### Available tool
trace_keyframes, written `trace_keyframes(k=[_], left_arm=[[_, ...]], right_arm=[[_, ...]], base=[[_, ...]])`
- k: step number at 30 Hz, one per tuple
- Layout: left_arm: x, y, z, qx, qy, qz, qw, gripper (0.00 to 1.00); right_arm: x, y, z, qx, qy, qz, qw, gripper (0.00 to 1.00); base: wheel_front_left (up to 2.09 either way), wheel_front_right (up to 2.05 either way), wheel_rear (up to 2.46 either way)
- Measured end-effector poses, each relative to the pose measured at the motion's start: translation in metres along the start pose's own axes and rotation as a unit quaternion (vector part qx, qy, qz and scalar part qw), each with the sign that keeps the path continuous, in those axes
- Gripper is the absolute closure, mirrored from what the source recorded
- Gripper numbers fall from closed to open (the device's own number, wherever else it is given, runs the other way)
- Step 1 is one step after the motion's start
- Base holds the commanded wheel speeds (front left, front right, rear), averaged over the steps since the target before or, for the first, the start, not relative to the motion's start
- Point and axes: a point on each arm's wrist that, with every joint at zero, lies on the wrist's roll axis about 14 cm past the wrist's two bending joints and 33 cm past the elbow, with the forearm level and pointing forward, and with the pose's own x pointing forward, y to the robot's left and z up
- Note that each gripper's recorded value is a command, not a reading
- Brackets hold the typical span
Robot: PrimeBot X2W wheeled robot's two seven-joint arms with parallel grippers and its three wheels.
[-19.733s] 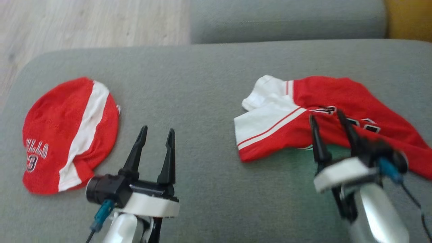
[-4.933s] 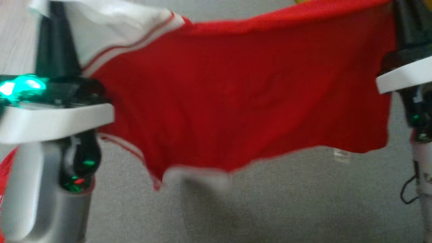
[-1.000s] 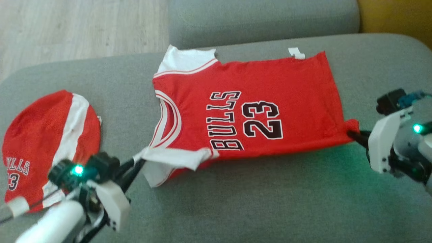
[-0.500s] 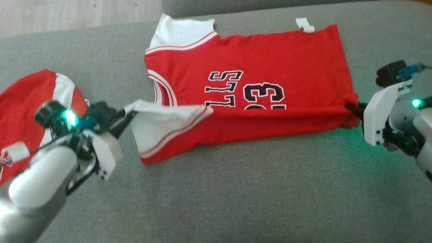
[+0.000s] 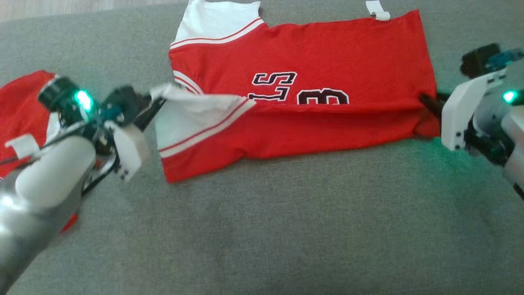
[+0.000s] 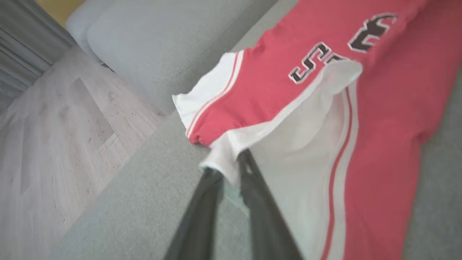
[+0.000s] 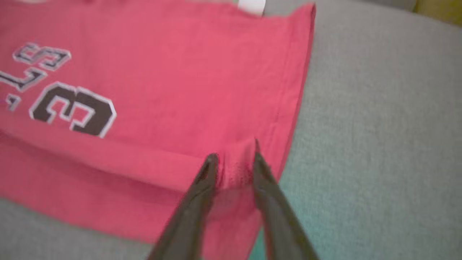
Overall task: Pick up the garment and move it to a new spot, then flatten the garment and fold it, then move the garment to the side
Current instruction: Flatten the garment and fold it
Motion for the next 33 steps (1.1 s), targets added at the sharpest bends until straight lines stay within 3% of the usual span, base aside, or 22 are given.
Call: trace_keyframes(k=[4, 7, 11, 13, 18, 21, 23, 28, 33], left_arm=[[0.005, 0.018, 0.031, -0.035, -0.068, 0.048, 0.996, 0.00], [0.000, 0.035, 0.059, -0.071, -0.140, 0.102, 0.982, 0.00], [-0.018, 0.052, 0.087, -0.120, -0.207, 0.155, 0.958, 0.00], [-0.026, 0.047, 0.094, -0.123, -0.223, 0.160, 0.954, 0.00], [-0.060, 0.038, 0.105, -0.185, -0.272, 0.207, 0.921, 0.00], [-0.077, 0.025, 0.101, -0.211, -0.287, 0.226, 0.907, 0.00], [-0.083, 0.009, 0.091, -0.234, -0.284, 0.229, 0.901, 0.00], [-0.083, -0.035, 0.060, -0.273, -0.253, 0.218, 0.902, 0.00], [-0.076, -0.059, 0.033, -0.295, -0.213, 0.215, 0.906, 0.00]], right_arm=[[-0.003, -0.004, 0.040, 0.018, -0.088, -0.008, 0.996, 0.00], [-0.016, -0.008, 0.075, 0.012, -0.174, -0.019, 0.985, 0.00], [-0.047, -0.001, 0.126, 0.035, -0.322, -0.019, 0.946, 0.00], [-0.063, 0.004, 0.144, 0.044, -0.372, -0.019, 0.927, 0.00], [-0.102, 0.006, 0.163, 0.082, -0.443, -0.023, 0.892, 0.00], [-0.119, 0.005, 0.154, 0.072, -0.467, -0.040, 0.881, 0.00], [-0.118, 0.008, 0.131, 0.076, -0.461, -0.050, 0.883, 0.00], [-0.089, 0.032, 0.048, 0.060, -0.389, -0.066, 0.917, 0.00], [-0.082, 0.032, 0.015, 0.048, -0.351, -0.089, 0.931, 0.00]], base=[[0.00, 0.00, 0.00], [0.00, 0.00, 0.00], [0.00, 0.00, 0.00], [0.00, 0.00, 0.00], [0.00, 0.00, 0.00], [0.00, 0.00, 0.00], [0.00, 0.00, 0.00], [0.00, 0.00, 0.00], [0.00, 0.00, 0.00]])
